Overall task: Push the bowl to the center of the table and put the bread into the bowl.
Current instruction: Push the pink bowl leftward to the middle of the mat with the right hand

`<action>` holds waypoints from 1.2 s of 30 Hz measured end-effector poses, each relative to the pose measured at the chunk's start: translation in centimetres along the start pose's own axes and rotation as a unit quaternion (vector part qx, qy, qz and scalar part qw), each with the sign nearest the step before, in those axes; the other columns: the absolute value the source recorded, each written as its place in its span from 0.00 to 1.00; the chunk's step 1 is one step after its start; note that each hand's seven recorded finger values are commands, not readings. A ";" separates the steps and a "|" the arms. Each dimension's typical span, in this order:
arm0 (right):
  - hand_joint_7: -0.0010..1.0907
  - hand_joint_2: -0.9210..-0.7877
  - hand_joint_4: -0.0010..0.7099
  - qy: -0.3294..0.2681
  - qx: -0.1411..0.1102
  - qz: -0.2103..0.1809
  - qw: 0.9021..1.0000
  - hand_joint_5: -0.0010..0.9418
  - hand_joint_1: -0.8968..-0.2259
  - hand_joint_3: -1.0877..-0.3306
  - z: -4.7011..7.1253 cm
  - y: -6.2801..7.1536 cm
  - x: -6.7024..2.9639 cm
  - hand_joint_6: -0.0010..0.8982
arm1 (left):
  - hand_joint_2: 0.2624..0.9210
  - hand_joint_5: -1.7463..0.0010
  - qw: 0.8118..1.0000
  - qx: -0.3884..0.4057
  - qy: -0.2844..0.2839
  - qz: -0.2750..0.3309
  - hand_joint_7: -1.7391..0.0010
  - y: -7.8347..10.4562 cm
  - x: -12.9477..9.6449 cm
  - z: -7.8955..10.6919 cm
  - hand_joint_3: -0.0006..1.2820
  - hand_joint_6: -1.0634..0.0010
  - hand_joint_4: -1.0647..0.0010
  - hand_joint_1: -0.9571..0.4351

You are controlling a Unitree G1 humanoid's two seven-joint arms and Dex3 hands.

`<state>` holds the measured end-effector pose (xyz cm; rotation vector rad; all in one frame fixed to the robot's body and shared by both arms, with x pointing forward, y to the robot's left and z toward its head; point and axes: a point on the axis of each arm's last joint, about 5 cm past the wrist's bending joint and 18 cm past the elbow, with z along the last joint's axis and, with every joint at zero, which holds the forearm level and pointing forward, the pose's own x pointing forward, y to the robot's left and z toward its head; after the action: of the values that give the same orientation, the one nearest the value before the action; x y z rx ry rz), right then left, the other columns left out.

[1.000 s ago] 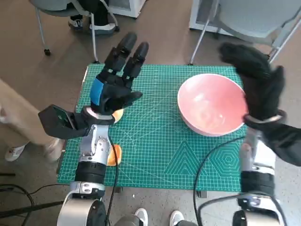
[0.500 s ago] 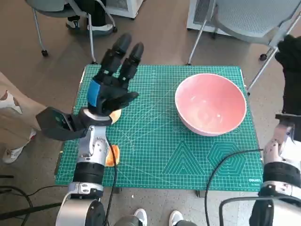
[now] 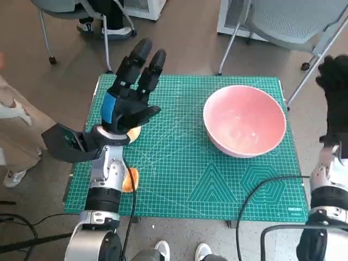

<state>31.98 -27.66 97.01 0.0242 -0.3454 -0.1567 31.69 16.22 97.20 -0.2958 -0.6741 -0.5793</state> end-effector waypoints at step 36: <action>0.13 0.00 0.28 0.151 0.071 -0.046 0.985 0.00 0.49 0.48 -3.4 1.3 -1.70 0.29 | 1.00 1.00 1.000 0.016 0.003 0.003 0.83 0.6 -0.5 0.4 0.07 0.93 0.94 0.40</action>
<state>31.74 -26.11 93.31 0.2024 -0.0511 -0.2163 31.53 17.08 97.11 -0.2652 -0.6757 -0.5629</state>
